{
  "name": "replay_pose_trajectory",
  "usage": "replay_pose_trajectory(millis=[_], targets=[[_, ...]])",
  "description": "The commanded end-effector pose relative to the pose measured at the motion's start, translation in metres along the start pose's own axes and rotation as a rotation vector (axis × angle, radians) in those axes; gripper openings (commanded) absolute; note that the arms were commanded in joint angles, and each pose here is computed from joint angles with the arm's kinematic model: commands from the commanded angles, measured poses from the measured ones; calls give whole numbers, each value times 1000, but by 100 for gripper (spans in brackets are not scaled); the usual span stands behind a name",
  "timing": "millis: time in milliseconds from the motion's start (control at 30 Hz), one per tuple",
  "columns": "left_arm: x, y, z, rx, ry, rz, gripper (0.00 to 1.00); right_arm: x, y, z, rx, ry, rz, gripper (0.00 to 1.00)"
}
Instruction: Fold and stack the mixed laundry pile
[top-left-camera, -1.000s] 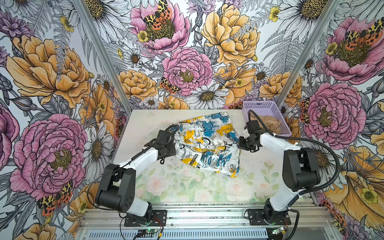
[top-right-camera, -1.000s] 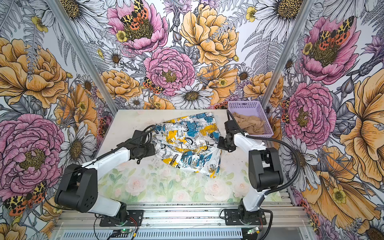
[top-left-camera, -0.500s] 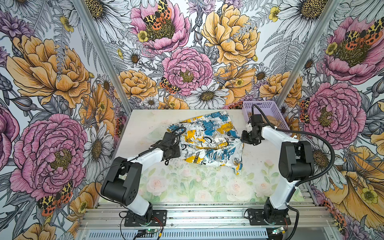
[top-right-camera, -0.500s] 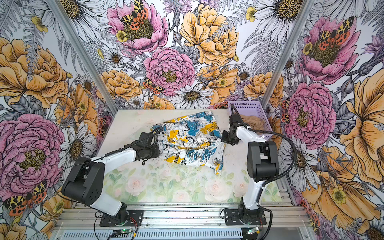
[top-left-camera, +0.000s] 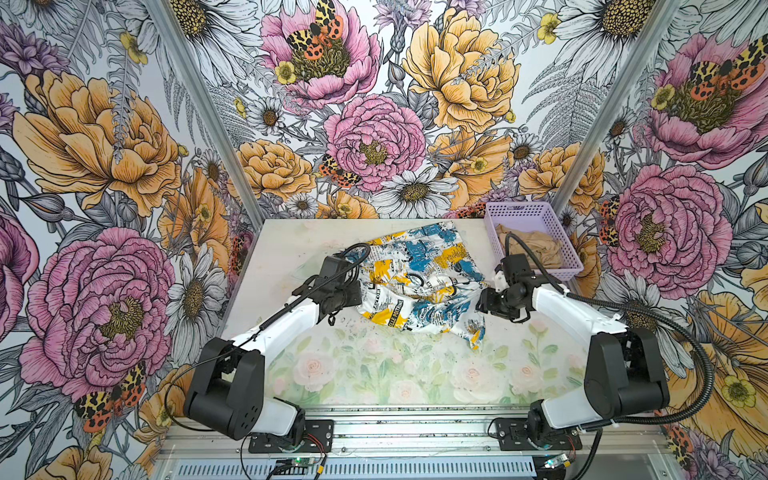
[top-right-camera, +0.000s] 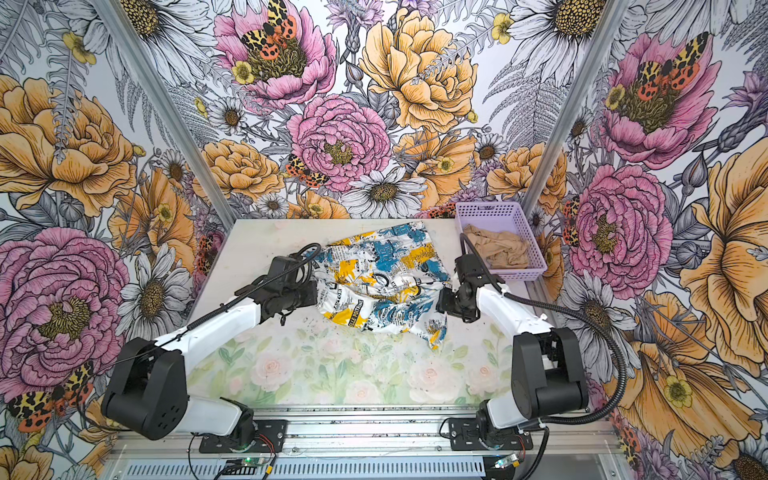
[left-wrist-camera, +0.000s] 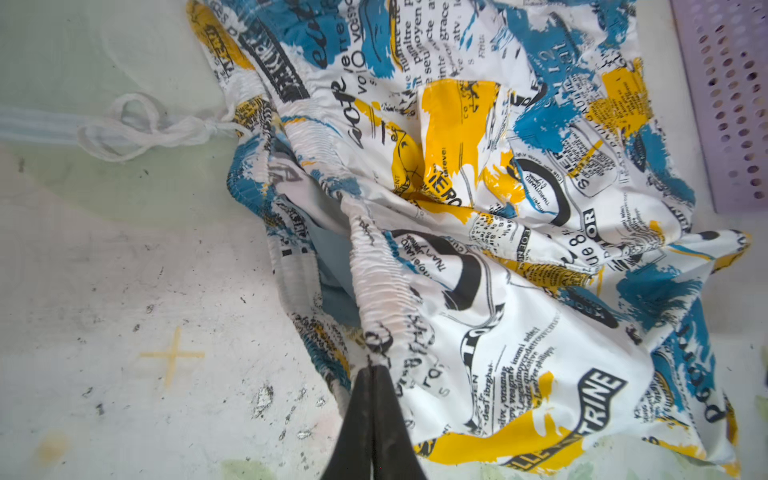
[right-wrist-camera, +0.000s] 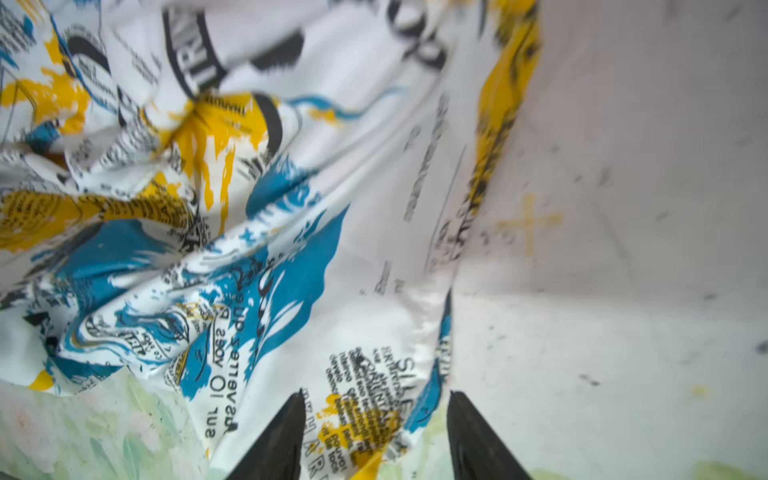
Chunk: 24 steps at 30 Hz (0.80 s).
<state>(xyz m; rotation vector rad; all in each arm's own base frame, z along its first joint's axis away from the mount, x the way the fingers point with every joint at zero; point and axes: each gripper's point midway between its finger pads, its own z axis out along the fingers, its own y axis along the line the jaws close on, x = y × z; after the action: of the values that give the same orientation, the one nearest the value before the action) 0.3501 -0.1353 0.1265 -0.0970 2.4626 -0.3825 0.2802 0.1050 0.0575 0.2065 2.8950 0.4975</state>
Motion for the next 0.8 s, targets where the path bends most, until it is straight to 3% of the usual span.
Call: replay_pose_trajectory(millis=[0,133,300,533,767], targets=[[-4,0,-11,5,-3,-7,0,12,6,14,-43,14,67,55],[-7,0,-16,3,-6,-8,0,18,2,18,-29,19,77,41],[-17,14,-30,-30,-32,-37,0,16,-3,-8,-2,-35,87,1],[-43,27,-71,-50,-111,-69,0,1,-20,-71,40,-152,115,0],[-47,22,-49,-61,-69,-43,0,-65,-24,-62,98,-177,38,2]])
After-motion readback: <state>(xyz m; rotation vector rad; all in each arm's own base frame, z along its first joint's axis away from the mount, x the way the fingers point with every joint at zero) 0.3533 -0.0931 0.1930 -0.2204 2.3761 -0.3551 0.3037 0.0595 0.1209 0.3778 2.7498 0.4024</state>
